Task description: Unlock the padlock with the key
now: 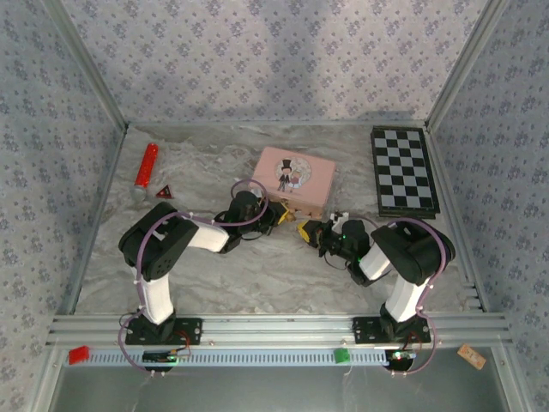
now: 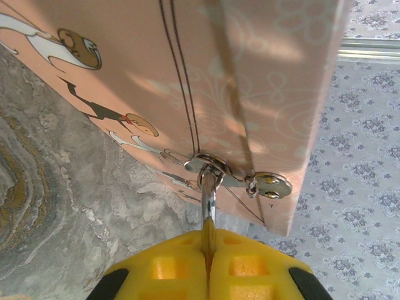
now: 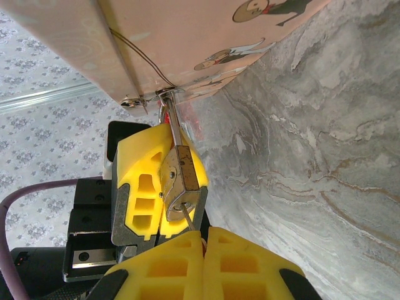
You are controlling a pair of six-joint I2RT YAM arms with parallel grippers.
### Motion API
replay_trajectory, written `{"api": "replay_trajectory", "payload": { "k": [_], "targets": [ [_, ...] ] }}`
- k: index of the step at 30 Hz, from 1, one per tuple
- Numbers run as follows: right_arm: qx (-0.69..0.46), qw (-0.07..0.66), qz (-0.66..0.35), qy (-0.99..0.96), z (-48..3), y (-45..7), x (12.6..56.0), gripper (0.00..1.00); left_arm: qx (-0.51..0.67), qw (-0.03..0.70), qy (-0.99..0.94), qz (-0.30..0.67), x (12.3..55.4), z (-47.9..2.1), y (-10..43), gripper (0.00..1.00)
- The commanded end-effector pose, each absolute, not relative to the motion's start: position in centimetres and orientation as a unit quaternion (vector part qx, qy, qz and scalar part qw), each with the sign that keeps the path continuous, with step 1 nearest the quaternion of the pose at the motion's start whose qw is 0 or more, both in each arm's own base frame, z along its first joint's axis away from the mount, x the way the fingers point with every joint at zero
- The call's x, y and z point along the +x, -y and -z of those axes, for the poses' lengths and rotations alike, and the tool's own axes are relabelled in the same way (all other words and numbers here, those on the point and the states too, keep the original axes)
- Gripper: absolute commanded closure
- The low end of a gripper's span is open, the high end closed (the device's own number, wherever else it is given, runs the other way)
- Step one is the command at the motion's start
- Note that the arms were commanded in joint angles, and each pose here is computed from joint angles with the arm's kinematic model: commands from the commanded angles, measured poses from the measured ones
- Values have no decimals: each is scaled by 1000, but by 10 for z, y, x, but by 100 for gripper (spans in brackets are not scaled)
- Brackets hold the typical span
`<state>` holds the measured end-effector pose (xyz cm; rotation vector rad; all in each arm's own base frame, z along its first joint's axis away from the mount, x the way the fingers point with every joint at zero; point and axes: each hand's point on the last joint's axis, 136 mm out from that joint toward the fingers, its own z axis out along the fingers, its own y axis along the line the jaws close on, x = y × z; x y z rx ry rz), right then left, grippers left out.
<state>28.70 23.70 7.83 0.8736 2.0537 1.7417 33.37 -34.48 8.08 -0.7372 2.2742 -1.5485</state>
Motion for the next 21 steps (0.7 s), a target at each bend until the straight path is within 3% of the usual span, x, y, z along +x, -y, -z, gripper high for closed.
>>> {"api": "replay_trajectory", "payload": {
  "k": [1,21],
  "targets": [
    [304,166,-618,-706,-87,-239,293,100,-251,152,-786,544,332,-83,346,100],
    [302,166,-616,-708,-86,-242,291,100,-247,149,-787,546,329,-82,351,100]
  ]
}}
